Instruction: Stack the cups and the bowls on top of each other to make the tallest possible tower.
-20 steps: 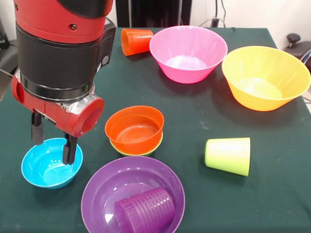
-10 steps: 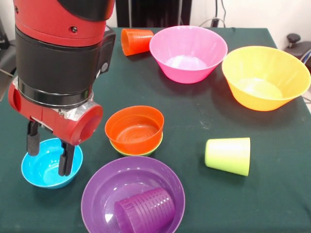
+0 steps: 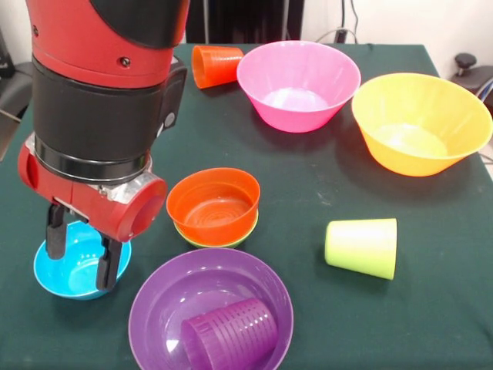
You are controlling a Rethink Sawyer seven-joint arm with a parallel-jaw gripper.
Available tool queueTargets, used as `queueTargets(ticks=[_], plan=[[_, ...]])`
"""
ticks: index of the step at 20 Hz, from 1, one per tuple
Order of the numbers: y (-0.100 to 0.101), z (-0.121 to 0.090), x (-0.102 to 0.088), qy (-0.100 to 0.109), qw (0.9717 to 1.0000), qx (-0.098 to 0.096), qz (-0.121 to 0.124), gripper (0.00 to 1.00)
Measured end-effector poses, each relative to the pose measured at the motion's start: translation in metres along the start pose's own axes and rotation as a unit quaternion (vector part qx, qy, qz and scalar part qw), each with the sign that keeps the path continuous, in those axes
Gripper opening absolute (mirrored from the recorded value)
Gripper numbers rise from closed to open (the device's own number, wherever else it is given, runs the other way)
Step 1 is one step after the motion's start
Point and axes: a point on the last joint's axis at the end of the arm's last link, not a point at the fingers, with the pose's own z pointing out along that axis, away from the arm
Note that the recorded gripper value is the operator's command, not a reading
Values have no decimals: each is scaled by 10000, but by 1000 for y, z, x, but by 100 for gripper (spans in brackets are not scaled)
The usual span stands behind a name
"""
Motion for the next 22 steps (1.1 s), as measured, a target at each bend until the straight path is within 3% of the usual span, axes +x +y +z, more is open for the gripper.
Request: queueTargets(ticks=[10, 22], plan=[[4, 16, 11, 60, 10000, -30, -13, 100], [9, 20, 7, -179, 9997, -172, 10, 100]])
